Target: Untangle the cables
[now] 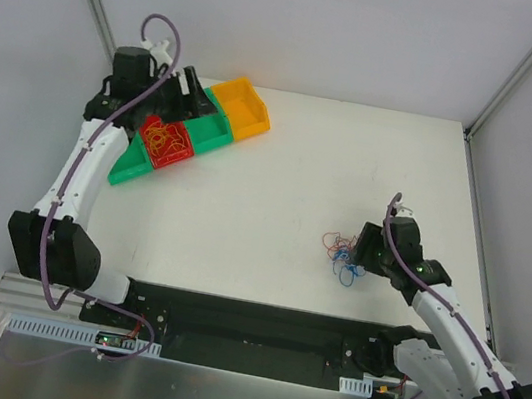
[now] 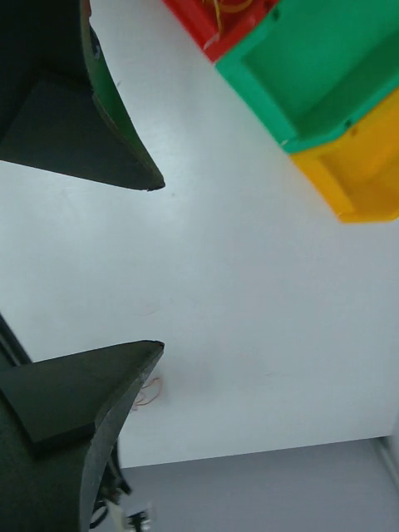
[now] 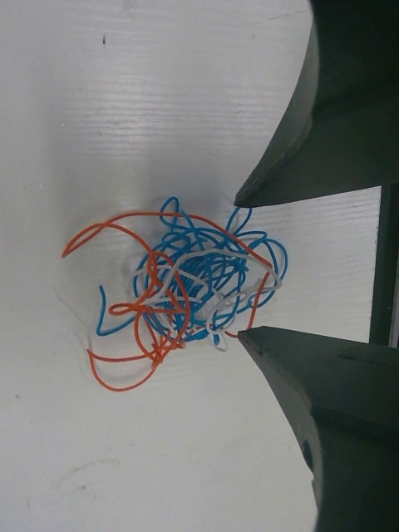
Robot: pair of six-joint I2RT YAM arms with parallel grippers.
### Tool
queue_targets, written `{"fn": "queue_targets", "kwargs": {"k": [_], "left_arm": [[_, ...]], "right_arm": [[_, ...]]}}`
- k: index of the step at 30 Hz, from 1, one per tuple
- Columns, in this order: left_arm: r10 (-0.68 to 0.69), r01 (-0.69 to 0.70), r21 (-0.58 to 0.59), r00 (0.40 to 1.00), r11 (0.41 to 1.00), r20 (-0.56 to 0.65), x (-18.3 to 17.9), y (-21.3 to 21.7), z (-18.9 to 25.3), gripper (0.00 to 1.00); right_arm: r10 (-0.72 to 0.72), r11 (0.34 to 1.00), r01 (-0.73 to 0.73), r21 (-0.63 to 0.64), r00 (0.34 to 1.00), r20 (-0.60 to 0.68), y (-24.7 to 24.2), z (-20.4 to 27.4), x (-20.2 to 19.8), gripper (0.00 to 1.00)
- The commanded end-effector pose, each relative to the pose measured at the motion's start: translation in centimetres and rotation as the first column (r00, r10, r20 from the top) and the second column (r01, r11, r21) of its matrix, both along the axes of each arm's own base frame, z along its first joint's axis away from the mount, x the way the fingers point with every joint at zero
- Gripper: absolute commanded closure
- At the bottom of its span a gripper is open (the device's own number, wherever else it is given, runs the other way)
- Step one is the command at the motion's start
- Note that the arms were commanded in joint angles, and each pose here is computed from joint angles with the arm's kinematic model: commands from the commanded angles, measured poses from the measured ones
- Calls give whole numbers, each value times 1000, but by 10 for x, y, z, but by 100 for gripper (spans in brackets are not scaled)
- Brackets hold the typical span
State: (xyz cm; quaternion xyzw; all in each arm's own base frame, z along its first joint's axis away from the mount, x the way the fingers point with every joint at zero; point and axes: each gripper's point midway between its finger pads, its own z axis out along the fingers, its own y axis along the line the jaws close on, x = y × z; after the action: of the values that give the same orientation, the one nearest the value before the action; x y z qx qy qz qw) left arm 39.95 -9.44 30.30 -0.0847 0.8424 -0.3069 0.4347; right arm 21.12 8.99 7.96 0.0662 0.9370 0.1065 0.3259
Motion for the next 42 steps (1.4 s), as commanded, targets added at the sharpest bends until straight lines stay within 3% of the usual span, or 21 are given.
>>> {"fn": "queue_targets", "kwargs": {"k": [1,6,13,16,19,22,26,29,32,36,42], "left_arm": [[-186,185,-28,981,982,-48,-20,-59,-31,28],[-363,361,-42,930,932,-60,-50,-121,-39,30],[-601,592,-112,792,798,-104,-94,-191,-54,32],[-667,654,-129,734,745,-132,-111,-213,-67,39],[-741,718,-185,649,671,-172,-132,-238,-79,50],[-770,746,-193,603,637,-211,-144,-252,-98,57],[-774,747,-216,573,629,-270,-145,-258,-122,54],[-792,746,-281,524,604,-314,-153,-266,-134,49],[-805,776,-246,499,580,-322,-165,-276,-143,49],[-808,798,-215,478,563,-345,-172,-281,-155,66],[-792,806,-175,470,565,-390,-174,-282,-170,71]], "right_arm": [[-15,1000,15,-21,1000,-23,-5,9,9,38],[25,999,-23,35,998,-59,12,3,17,44],[60,996,-49,78,988,-144,26,-34,13,53],[153,985,-136,109,975,-162,43,-40,10,76],[272,955,-254,152,956,-112,68,-33,9,90],[403,896,-384,223,914,-42,96,-18,2,99],[501,822,-481,304,865,13,118,-3,-12,100],[502,818,-494,296,863,55,117,-3,-13,100],[485,827,-482,288,872,66,116,-3,-11,100],[502,802,-501,327,860,86,124,2,-11,100],[492,796,-502,337,862,124,124,12,-13,99]]}}
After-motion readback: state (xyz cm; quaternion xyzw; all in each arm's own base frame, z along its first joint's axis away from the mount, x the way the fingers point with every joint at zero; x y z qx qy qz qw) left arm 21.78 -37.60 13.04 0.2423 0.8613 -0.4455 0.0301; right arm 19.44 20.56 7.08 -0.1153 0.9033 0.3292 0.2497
